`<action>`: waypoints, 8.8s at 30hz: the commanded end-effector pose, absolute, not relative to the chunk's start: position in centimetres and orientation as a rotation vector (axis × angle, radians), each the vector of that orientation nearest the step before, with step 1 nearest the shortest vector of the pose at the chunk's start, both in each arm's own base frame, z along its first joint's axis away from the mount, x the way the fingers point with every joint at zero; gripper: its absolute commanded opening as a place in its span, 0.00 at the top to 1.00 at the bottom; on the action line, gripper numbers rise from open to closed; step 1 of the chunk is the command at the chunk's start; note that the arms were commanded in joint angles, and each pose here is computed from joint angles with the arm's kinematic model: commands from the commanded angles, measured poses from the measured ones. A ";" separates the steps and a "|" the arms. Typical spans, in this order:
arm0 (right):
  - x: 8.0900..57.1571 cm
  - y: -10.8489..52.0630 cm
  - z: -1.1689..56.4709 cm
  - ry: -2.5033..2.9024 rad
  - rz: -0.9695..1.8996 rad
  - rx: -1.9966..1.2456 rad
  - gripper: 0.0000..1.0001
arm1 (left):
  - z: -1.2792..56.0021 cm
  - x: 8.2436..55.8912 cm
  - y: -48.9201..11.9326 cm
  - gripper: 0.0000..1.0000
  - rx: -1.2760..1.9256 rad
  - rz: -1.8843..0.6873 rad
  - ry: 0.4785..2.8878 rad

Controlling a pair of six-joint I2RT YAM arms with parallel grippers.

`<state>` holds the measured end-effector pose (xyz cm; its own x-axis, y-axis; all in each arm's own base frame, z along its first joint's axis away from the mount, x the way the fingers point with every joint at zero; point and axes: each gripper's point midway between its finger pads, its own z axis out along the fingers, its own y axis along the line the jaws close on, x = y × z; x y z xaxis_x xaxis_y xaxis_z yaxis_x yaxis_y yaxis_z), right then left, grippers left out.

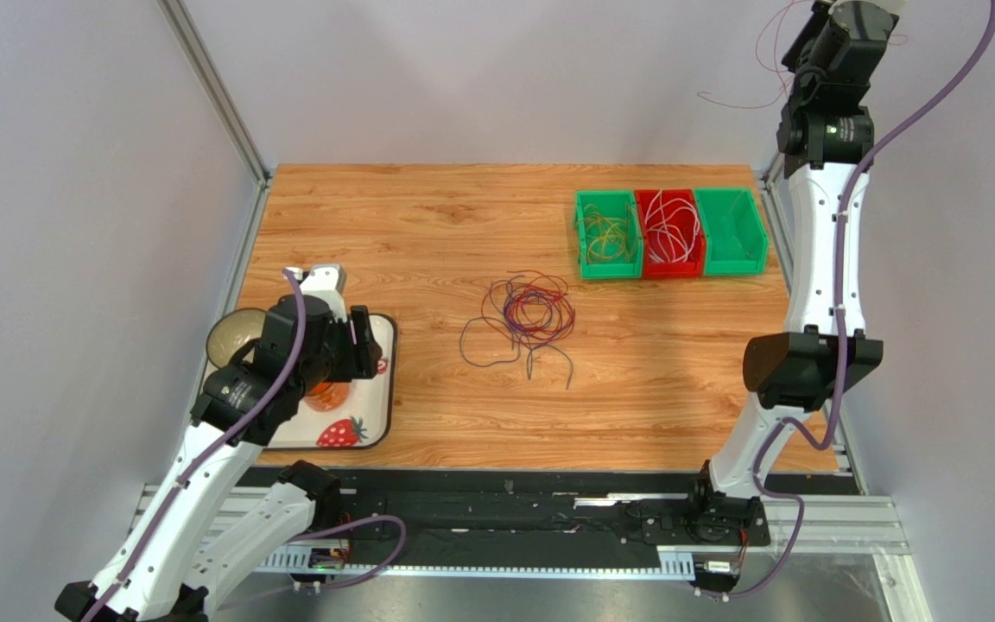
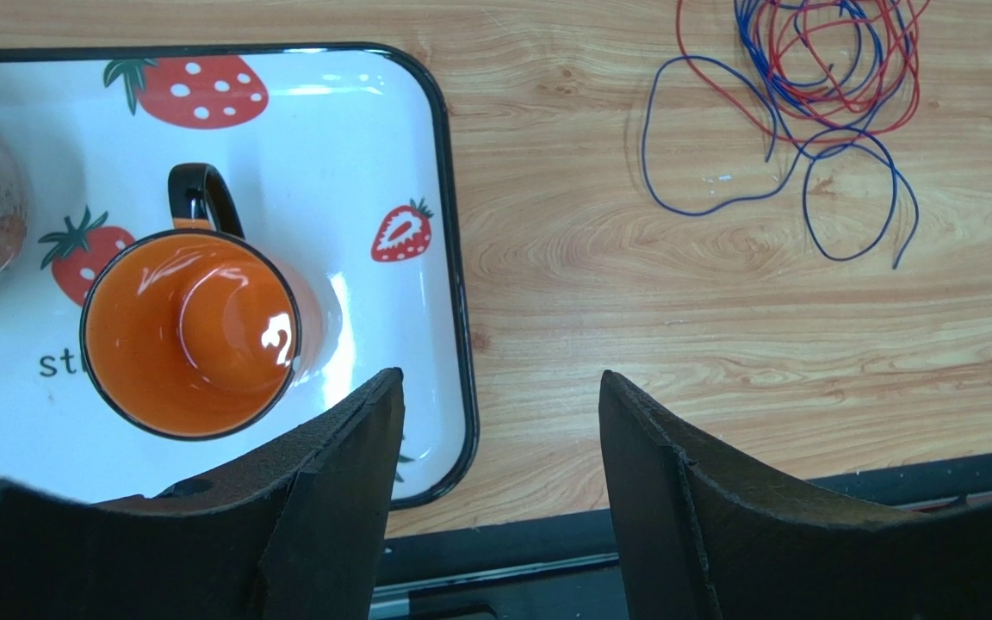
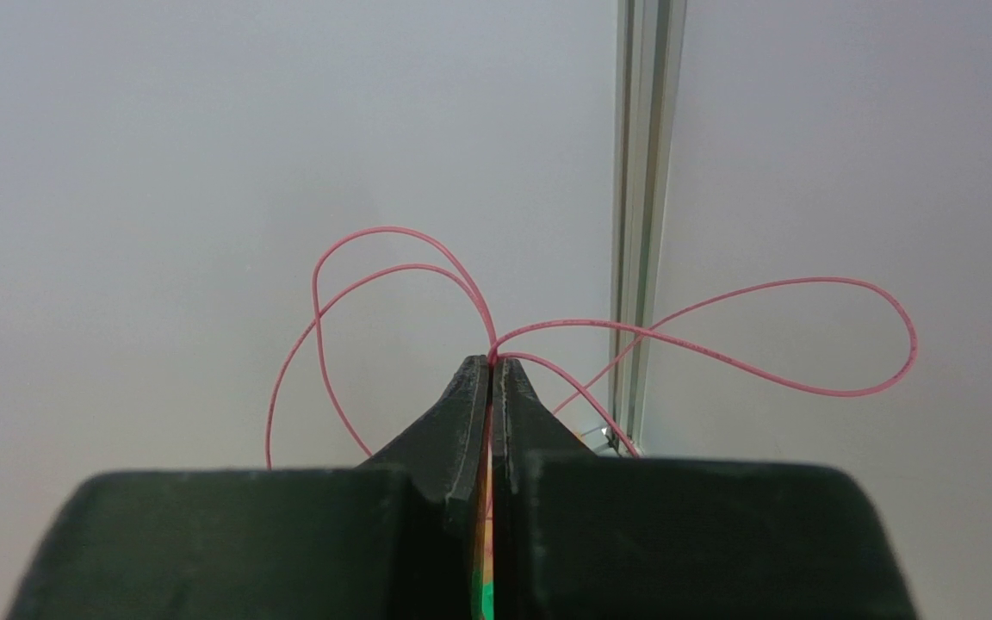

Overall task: Untangle the cables
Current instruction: Place the cable in the bin.

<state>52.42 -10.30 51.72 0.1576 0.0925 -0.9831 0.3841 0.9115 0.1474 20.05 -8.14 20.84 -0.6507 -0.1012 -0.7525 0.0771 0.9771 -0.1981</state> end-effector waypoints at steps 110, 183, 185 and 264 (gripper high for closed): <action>58.3 -8.0 18.0 1.966 0.574 0.824 1.00 | 21.6 20.3 -8.3 0.36 -0.008 -0.287 2.221; 56.2 -15.3 15.6 2.039 -0.842 0.618 1.00 | 21.8 20.2 -8.4 0.36 0.001 -0.300 2.209; 55.9 -16.0 15.7 2.029 -0.857 0.640 1.00 | 21.7 20.2 -8.4 0.36 0.002 -0.300 2.214; 56.1 -10.9 20.1 2.160 -0.258 0.595 0.49 | 22.6 19.9 -8.4 0.36 0.010 -0.325 2.170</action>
